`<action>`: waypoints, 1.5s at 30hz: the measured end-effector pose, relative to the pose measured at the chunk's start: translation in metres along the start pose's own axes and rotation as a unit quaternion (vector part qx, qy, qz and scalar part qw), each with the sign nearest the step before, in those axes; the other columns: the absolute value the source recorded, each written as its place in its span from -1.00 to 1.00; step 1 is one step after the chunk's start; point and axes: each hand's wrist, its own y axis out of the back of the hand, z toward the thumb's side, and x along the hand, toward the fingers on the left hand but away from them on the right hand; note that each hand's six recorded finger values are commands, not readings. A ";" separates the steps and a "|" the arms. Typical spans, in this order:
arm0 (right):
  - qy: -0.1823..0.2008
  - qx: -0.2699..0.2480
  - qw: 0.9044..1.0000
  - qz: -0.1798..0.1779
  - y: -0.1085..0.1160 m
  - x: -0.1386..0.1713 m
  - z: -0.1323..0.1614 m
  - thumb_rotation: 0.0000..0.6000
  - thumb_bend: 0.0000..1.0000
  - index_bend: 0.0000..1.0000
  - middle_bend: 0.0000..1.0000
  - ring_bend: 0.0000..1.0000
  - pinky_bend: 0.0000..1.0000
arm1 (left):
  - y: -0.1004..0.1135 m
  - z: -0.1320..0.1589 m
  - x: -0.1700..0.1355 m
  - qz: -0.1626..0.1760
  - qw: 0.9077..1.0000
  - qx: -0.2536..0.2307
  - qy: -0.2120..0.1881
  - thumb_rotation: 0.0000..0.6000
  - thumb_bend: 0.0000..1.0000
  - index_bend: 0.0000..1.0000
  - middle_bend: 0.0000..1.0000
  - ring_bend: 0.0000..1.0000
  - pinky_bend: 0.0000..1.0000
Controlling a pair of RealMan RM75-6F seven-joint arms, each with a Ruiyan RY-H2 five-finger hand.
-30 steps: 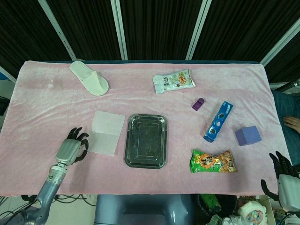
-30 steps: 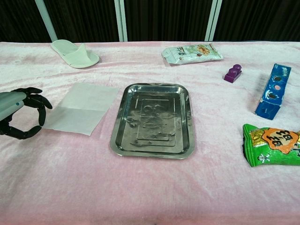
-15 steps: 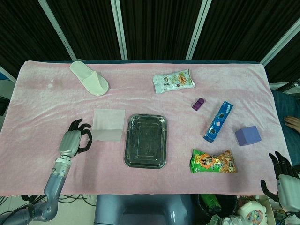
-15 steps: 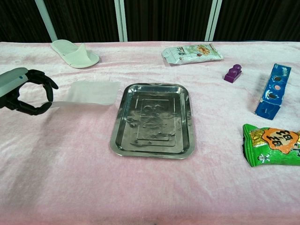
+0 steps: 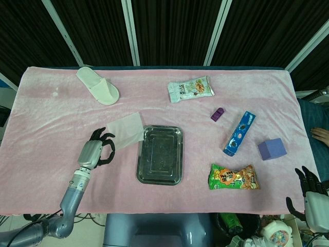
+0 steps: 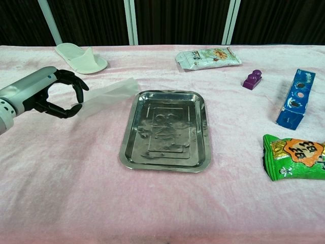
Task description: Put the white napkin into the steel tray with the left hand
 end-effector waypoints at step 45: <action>-0.007 0.000 1.000 0.008 -0.002 0.000 -0.001 1.00 -0.30 -1.00 -1.00 -0.89 -0.70 | -0.019 0.045 -0.014 -0.019 0.932 0.201 -0.302 1.00 0.06 0.24 -0.44 -1.00 -0.92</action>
